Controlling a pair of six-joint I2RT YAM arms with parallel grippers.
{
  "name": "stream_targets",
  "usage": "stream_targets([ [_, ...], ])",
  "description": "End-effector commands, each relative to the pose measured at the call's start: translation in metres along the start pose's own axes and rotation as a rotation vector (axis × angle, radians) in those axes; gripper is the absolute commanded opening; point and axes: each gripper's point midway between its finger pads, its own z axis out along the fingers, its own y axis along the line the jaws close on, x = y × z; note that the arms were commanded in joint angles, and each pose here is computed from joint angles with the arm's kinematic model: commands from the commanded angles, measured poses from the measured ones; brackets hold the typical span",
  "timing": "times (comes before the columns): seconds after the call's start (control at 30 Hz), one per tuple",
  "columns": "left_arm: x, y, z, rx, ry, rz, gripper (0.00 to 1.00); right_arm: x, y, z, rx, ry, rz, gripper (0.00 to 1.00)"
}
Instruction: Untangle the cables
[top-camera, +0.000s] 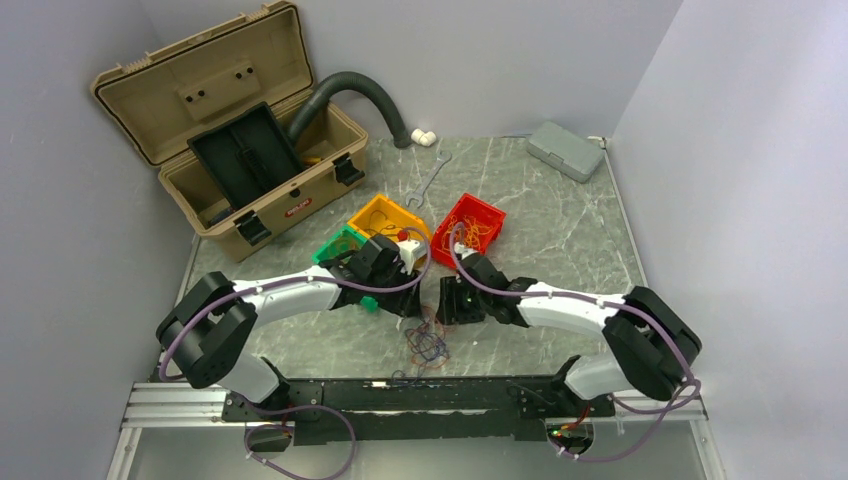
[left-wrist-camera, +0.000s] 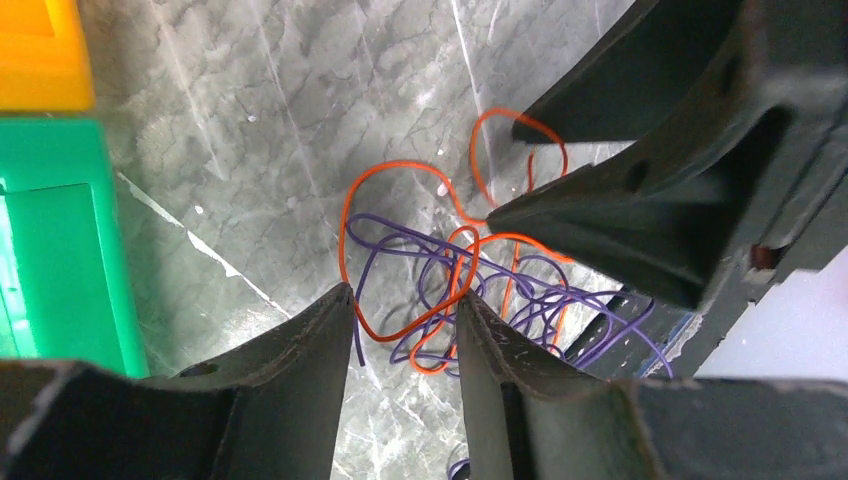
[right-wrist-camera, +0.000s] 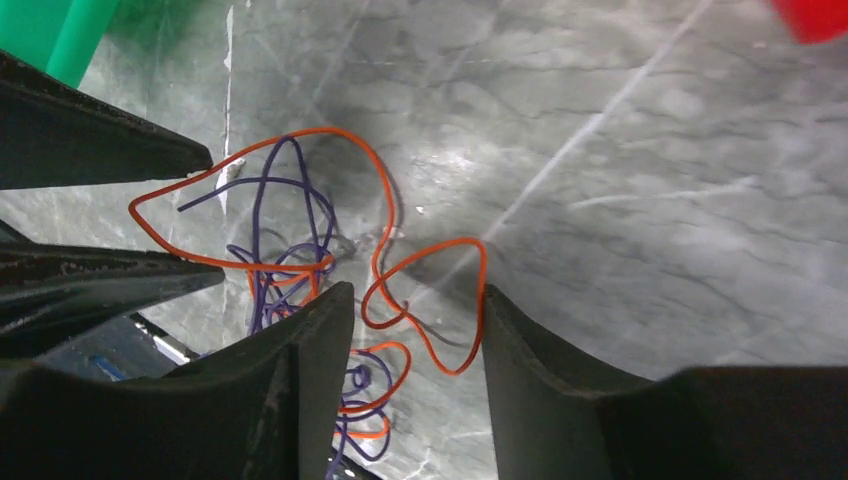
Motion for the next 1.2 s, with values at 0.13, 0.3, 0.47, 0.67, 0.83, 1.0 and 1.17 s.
stream_targets([
  [0.13, -0.017, -0.007, -0.021, 0.001, -0.095, 0.021, 0.57, 0.002, -0.005, 0.005, 0.130, -0.003, -0.031, 0.20],
  [0.3, -0.015, -0.005, -0.054, -0.051, -0.132, 0.048, 0.73, -0.013, 0.001, -0.013, 0.126, -0.068, -0.022, 0.00],
  [0.47, -0.005, -0.029, -0.069, 0.051, -0.148, 0.078, 0.78, -0.020, 0.008, -0.024, 0.104, -0.094, -0.012, 0.00],
  [0.67, 0.007, -0.060, -0.052, 0.135, -0.094, 0.136, 0.83, -0.020, 0.014, -0.029, 0.070, -0.100, 0.004, 0.00],
  [0.83, 0.015, -0.062, -0.023, 0.094, -0.042, 0.097, 0.87, -0.022, 0.015, -0.033, 0.063, -0.113, 0.014, 0.00],
  [1.0, 0.009, -0.059, -0.001, 0.047, -0.035, 0.058, 0.81, -0.021, 0.016, -0.034, 0.052, -0.123, 0.029, 0.00],
  [1.17, -0.001, -0.066, 0.012, 0.071, -0.048, 0.069, 0.20, -0.024, 0.002, -0.039, 0.113, -0.145, 0.058, 0.00],
])
